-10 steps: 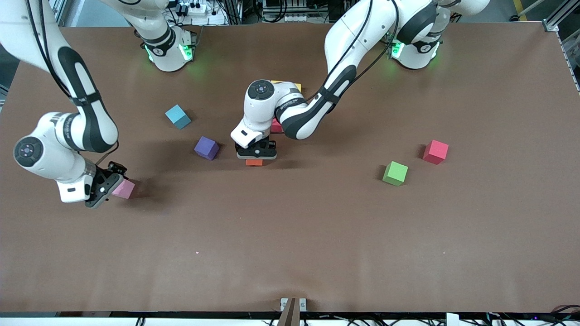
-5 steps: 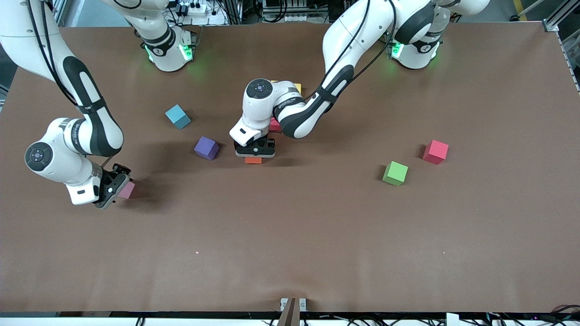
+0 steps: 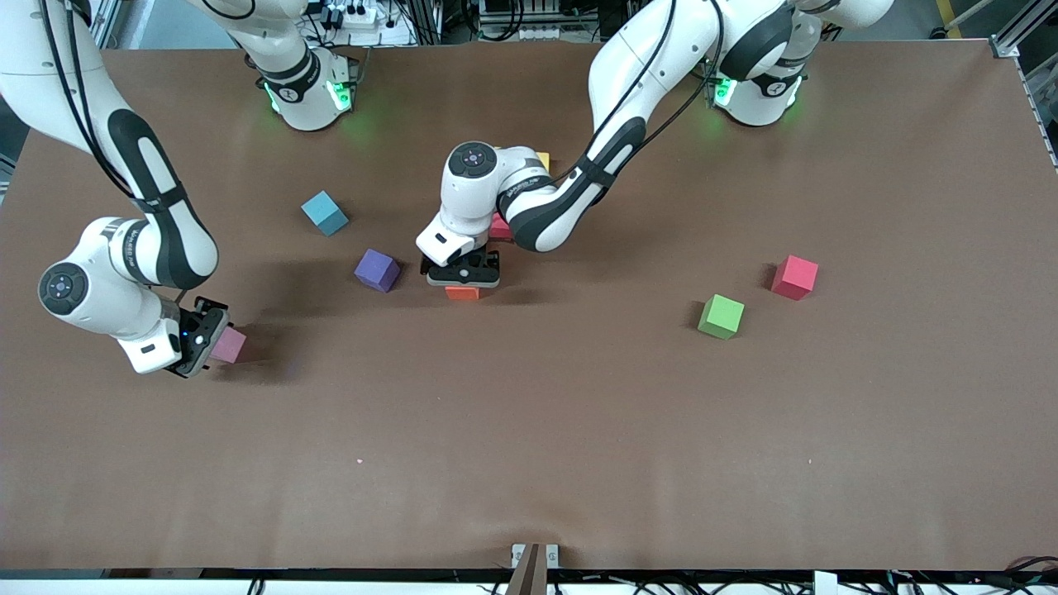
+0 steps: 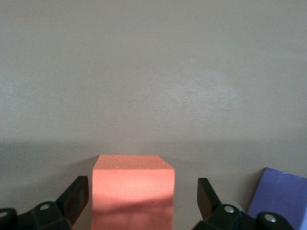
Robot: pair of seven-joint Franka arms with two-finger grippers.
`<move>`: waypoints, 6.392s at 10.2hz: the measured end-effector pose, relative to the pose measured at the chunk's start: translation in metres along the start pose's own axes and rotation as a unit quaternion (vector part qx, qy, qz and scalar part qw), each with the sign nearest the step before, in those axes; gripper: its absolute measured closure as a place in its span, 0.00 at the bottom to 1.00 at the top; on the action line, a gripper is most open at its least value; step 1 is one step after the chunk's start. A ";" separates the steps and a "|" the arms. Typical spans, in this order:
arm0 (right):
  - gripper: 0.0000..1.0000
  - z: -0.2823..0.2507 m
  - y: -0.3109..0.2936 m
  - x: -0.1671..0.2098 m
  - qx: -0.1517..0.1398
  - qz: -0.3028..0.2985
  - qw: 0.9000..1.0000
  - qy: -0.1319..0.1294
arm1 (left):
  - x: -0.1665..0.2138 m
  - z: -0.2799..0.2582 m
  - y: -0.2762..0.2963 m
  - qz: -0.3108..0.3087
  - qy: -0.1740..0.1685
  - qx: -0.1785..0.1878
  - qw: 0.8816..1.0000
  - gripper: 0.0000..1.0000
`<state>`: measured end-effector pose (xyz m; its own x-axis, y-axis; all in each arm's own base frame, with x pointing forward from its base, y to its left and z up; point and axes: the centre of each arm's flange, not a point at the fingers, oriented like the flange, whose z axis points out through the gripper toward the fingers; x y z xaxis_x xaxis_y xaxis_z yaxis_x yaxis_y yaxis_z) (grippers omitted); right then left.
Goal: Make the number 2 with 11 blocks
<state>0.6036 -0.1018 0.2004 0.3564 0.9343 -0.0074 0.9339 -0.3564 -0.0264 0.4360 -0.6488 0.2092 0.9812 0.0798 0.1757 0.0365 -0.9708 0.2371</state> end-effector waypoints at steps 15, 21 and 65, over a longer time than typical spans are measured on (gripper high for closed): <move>0.42 -0.122 -0.039 0.240 -0.017 -0.058 0.998 0.016 | 0.134 -0.129 -0.270 -0.187 -0.072 0.146 0.969 0.00; 0.42 -0.127 -0.106 0.335 0.009 0.000 0.998 0.055 | 0.163 -0.148 -0.411 -0.042 -0.122 0.128 0.983 0.00; 0.00 -0.017 -0.301 0.474 0.017 -0.145 0.989 0.034 | 0.151 -0.098 -0.372 -0.151 -0.080 0.101 0.980 0.46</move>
<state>0.4919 0.4485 0.2213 0.0763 0.9945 0.0722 0.9960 -0.0726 -0.0521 0.5520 -0.2537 0.2417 0.9362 0.3501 -0.0303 0.3514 -0.9344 0.0593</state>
